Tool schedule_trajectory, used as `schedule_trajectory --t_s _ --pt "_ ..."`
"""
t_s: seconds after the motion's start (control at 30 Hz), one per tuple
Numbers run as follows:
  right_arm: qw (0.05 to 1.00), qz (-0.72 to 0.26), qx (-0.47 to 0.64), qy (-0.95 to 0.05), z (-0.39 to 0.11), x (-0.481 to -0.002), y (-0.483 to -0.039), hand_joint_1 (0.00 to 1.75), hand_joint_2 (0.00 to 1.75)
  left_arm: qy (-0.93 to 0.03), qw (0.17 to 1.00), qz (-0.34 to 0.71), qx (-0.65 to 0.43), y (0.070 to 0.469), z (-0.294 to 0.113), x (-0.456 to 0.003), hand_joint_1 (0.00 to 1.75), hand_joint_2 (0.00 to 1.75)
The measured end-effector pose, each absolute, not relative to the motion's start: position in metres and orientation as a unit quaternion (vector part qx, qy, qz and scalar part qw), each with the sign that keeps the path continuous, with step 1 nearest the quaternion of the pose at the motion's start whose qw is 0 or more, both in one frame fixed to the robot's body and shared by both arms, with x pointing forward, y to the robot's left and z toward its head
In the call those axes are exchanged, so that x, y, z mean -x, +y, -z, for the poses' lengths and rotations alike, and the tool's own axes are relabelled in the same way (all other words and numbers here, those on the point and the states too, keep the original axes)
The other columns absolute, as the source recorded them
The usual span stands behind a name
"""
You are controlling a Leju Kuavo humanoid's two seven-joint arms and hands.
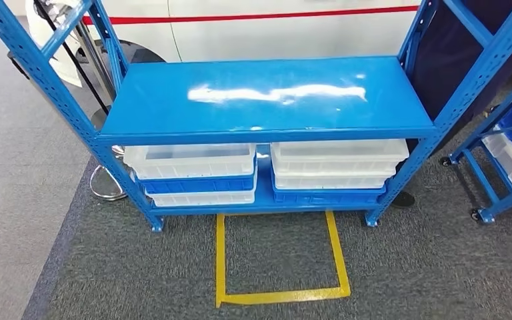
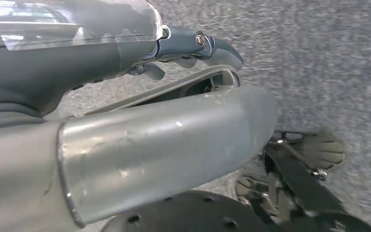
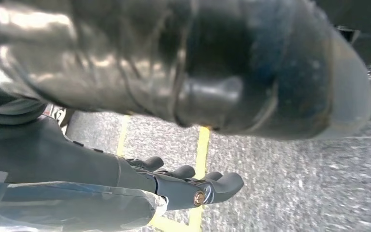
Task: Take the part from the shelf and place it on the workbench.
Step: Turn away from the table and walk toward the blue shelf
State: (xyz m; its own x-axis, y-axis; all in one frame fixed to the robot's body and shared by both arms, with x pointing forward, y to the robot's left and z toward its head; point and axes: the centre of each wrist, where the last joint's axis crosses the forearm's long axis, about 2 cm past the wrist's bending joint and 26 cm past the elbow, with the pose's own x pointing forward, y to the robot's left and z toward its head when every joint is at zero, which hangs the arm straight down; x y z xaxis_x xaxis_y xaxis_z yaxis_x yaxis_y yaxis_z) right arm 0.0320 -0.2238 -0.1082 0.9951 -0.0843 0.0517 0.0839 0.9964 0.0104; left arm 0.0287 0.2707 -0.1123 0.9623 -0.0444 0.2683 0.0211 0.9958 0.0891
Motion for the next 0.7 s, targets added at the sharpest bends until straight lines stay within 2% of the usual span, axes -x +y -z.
schedule_trajectory --t_s 0.7 --pt "0.999 0.032 -0.004 -0.026 0.1083 -0.0312 -0.2239 0.00 0.00 -0.138 0.989 0.022 -0.040 0.2692 0.1120 -0.0316 0.00 0.00"
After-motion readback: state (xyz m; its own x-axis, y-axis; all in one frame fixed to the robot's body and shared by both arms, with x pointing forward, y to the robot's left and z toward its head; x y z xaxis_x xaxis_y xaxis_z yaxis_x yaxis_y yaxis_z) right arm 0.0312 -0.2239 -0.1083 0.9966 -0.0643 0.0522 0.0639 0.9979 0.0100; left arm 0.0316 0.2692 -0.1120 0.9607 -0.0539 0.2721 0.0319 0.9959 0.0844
